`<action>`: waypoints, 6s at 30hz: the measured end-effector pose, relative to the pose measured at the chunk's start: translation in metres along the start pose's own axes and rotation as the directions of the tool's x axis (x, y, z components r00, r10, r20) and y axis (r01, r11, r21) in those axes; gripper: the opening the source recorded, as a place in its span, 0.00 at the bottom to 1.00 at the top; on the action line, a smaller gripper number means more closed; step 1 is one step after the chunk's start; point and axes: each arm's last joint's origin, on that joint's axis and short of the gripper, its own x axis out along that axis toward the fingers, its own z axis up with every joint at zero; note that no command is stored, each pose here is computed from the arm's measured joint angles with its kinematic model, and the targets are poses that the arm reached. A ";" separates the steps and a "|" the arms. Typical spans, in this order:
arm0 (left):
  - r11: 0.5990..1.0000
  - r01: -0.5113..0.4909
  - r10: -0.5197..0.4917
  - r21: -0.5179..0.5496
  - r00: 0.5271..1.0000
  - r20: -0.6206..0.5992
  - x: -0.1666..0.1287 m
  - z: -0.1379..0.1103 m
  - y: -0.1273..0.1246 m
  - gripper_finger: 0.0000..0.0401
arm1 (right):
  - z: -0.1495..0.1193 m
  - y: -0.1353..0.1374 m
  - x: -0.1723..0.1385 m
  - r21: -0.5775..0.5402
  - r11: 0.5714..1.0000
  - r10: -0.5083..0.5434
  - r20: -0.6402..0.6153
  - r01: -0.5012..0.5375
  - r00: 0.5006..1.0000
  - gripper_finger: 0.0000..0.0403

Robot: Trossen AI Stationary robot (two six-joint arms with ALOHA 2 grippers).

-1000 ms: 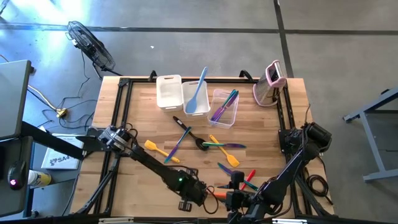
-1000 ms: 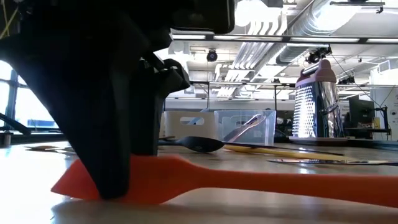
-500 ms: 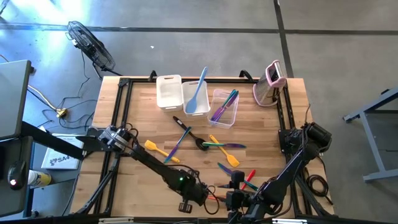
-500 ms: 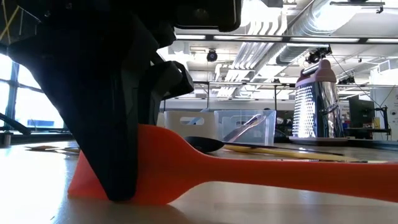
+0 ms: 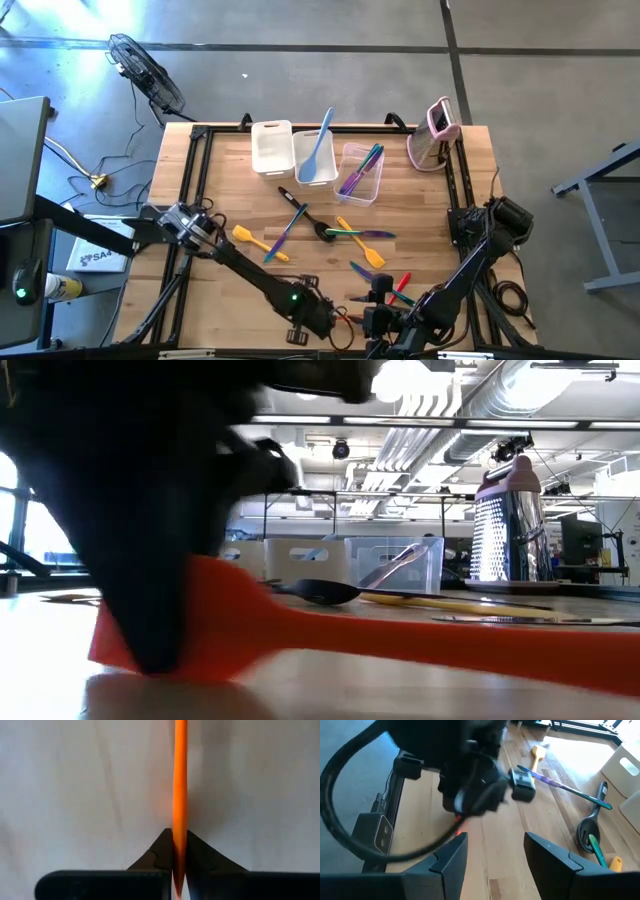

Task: Pick & Place Kitchen Items
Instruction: Put the orange spatula into the left white bin, then put the purple table knife into the transparent bin

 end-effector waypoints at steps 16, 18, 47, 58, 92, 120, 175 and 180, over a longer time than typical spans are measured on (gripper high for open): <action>0.909 -0.413 0.405 -0.059 0.907 -0.114 -0.091 -0.017 -0.004 0.04 | 0.000 0.003 -0.005 0.003 0.999 -0.042 0.057 0.042 0.998 0.47; 0.909 -0.410 0.405 -0.082 0.912 -0.065 -0.108 -0.018 -0.002 0.04 | -0.001 0.004 -0.007 0.000 0.999 -0.047 0.067 0.048 0.997 0.47; 0.443 -0.138 0.878 -0.886 0.267 0.397 -0.295 -0.242 0.168 0.04 | -0.001 0.002 -0.024 -0.092 0.930 -0.318 0.283 0.355 0.905 0.47; 0.726 0.237 0.681 -0.646 -0.117 0.722 -0.212 -0.272 0.193 0.04 | 0.024 -0.039 0.023 -0.199 0.868 -0.419 0.198 0.455 0.886 0.47; 0.226 0.333 0.802 -0.915 0.470 0.369 -0.066 -0.242 0.325 0.04 | 0.044 -0.098 0.071 -0.292 0.933 -0.243 -0.077 0.211 0.967 0.47; 0.299 0.363 0.693 -0.882 0.553 0.462 -0.061 -0.242 0.320 0.17 | 0.043 -0.099 0.072 -0.235 0.956 -0.204 -0.102 0.176 0.974 0.47; 0.839 0.532 0.068 -0.112 0.101 0.993 -0.156 -0.239 0.156 0.17 | 0.001 -0.161 0.234 -0.446 0.890 -0.156 -0.099 0.097 0.983 0.47; 0.845 0.521 0.074 -0.122 0.112 0.991 -0.155 -0.239 0.156 0.17 | 0.001 -0.168 0.238 -0.440 0.886 -0.206 -0.090 0.146 0.974 0.47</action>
